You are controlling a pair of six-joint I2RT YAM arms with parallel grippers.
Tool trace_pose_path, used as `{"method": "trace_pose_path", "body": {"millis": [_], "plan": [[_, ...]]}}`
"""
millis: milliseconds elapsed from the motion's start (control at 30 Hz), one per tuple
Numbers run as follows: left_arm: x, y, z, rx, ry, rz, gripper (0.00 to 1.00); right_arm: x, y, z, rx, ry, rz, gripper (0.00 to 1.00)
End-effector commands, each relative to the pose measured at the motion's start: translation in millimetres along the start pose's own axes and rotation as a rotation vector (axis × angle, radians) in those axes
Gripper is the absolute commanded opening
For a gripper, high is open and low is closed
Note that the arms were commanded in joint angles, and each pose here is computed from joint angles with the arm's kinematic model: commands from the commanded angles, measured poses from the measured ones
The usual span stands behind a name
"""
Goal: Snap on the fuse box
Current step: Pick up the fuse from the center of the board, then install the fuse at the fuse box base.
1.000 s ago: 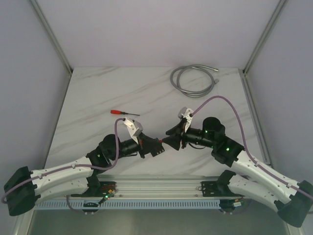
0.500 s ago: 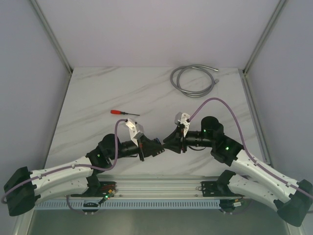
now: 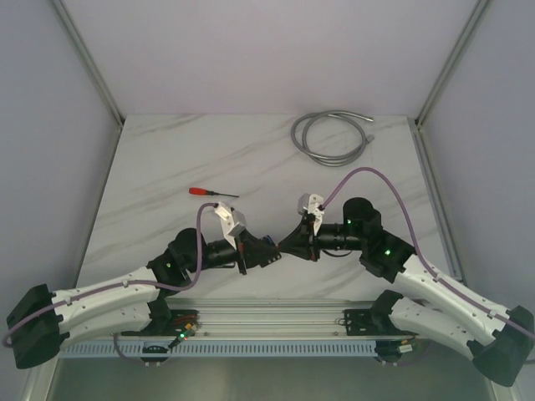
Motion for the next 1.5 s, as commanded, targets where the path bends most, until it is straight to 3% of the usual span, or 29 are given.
{"method": "trace_pose_path", "body": {"millis": [0, 200, 433, 600, 867, 1100, 1467], "plan": [[9, 0, -13, -0.057, 0.004, -0.082, 0.1, -6, 2, -7, -0.001, 0.007, 0.036, 0.0], [40, -12, 1, -0.043, -0.076, -0.325, 0.47, -28, 10, 4, 0.046, 0.078, 0.172, 0.0], [87, -40, 36, -0.001, -0.249, -0.746, 0.64, -71, 18, 38, 0.176, 0.171, 0.538, 0.0], [97, -53, 49, -0.004, -0.331, -0.878, 0.71, -88, 25, 55, 0.225, 0.192, 0.726, 0.0], [110, -62, 74, 0.043, -0.456, -1.003, 0.91, -98, 51, 86, 0.306, 0.158, 0.882, 0.0], [122, -59, 93, 0.116, -0.548, -1.03, 1.0, -95, 72, 100, 0.307, 0.153, 0.879, 0.0], [131, -63, 105, 0.152, -0.63, -1.044, 1.0, -96, 80, 112, 0.316, 0.171, 0.883, 0.0]]}}
Point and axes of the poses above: each gripper's point midway between its finger pads, its own y axis out along the fingers, its own x axis along the line the jaws close on, z = x × y, the point moved 4 cm from there along -y, back along the fingers, and after that the axes turned 5 degrees about y, right-handed, at the moved point
